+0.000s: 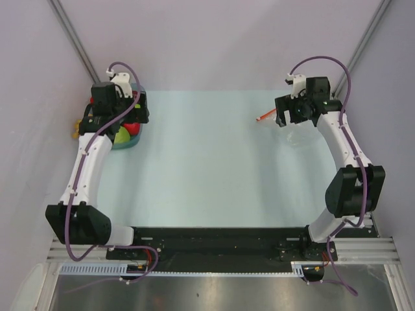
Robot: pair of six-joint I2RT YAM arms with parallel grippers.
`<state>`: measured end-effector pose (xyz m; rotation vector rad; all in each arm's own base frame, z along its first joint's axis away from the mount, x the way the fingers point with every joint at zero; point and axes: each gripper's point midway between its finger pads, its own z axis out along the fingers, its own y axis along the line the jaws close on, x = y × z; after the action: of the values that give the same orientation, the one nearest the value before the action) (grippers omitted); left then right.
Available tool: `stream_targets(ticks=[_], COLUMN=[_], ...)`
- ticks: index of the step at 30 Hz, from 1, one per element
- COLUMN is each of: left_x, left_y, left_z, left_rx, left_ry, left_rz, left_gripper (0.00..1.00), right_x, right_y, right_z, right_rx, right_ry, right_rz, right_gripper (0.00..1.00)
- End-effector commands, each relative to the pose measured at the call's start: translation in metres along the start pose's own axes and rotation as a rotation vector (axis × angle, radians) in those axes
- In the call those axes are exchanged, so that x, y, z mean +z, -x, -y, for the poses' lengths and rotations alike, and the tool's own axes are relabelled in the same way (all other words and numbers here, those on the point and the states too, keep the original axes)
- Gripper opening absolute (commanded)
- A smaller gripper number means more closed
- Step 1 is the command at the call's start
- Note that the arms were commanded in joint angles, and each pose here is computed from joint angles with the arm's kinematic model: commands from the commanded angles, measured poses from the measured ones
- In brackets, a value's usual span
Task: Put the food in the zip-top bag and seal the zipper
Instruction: Pick up the zipper food storage bag at the center of the board.
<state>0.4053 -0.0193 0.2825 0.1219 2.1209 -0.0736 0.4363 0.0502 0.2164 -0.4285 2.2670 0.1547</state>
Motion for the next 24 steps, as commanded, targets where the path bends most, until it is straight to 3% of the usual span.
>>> stream_targets(ticks=[1, 10, 24], left_x=[-0.028, -0.034, -0.028], left_y=[0.040, 0.035, 0.011], left_z=[-0.006, 0.007, -0.002], left_rx=[-0.089, -0.032, 0.027], left_ry=[0.059, -0.013, 0.030], left_rz=[0.232, 0.240, 0.190], left_gripper=[1.00, 1.00, 1.00], right_x=[0.016, 0.069, 0.176], right_y=[0.029, 0.042, -0.012], right_z=[0.020, 0.047, 0.069], right_rx=[0.059, 0.174, 0.127], right_ry=[-0.083, -0.169, -0.205], right_rz=[0.052, -0.001, -0.147], right_gripper=[1.00, 1.00, 1.00])
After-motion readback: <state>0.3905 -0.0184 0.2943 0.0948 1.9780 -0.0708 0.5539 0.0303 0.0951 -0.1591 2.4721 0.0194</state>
